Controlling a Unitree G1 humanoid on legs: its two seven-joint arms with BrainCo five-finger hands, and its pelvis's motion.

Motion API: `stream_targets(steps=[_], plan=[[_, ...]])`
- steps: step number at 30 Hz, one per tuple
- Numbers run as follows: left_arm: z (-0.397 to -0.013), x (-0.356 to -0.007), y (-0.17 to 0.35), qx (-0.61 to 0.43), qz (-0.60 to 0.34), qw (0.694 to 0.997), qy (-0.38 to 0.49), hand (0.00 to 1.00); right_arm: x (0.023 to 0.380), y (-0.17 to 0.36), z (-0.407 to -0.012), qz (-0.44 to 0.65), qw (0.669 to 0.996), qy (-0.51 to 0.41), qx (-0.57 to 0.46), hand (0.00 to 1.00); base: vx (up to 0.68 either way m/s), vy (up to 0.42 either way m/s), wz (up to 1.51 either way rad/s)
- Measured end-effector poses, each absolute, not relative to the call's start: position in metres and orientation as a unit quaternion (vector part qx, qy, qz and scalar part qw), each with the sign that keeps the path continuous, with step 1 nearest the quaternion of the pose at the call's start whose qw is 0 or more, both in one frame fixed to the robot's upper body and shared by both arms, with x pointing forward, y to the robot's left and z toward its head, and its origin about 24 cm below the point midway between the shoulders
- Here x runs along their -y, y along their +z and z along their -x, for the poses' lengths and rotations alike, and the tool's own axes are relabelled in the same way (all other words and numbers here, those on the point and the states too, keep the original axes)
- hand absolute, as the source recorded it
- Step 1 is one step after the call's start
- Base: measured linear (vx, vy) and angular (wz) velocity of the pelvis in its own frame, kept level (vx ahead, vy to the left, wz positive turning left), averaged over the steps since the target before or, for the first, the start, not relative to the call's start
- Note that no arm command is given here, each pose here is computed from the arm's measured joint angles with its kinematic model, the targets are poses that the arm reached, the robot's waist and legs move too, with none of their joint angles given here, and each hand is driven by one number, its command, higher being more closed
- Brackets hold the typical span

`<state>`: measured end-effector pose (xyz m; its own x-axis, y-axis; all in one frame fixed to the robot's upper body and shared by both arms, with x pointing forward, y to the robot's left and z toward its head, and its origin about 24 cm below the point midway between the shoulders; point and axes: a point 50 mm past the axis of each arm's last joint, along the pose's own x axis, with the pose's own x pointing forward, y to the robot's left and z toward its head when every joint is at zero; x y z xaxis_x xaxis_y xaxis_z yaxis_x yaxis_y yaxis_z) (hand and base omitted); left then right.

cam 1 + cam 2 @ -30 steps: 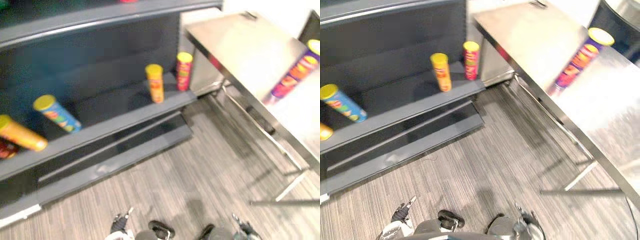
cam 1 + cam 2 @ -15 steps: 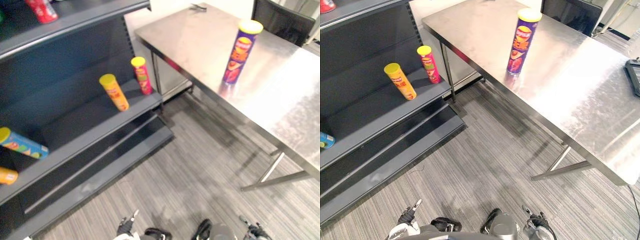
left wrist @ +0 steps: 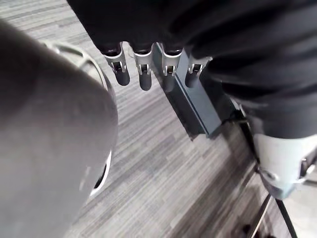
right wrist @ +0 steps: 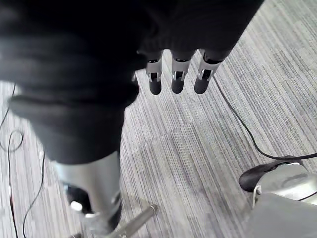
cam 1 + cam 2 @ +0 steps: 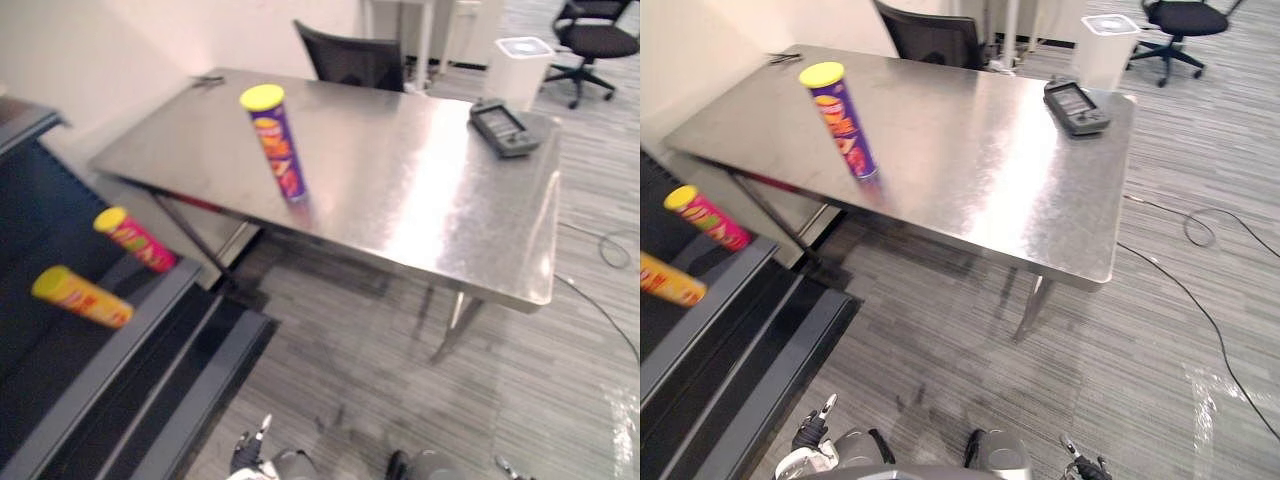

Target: Put the gum and the chips on the shelf.

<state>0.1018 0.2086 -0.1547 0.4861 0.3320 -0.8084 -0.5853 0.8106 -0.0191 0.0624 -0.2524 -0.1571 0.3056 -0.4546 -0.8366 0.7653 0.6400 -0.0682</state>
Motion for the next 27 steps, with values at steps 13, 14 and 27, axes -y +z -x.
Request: stream_targets(steps=[13, 14, 27], plan=[[-0.1, -0.22, -0.155, -0.445, 0.107, 0.853, 0.25, 0.0, 0.231, -0.163, -0.058, -0.231, 0.763, -0.412, -0.44, 0.0, 0.22, 0.243, -0.44], [-0.097, -0.22, -0.156, -0.45, 0.104, 0.851, 0.249, 0.0, 0.231, -0.163, -0.059, -0.235, 0.762, -0.414, -0.438, 0.0, 0.04, 0.12, -0.63], [-0.072, -0.222, -0.161, -0.486, 0.075, 0.835, 0.245, 0.0, 0.277, -0.154, -0.021, -0.266, 0.682, -0.56, -0.387, 0.0, -0.03, 0.039, -0.09]])
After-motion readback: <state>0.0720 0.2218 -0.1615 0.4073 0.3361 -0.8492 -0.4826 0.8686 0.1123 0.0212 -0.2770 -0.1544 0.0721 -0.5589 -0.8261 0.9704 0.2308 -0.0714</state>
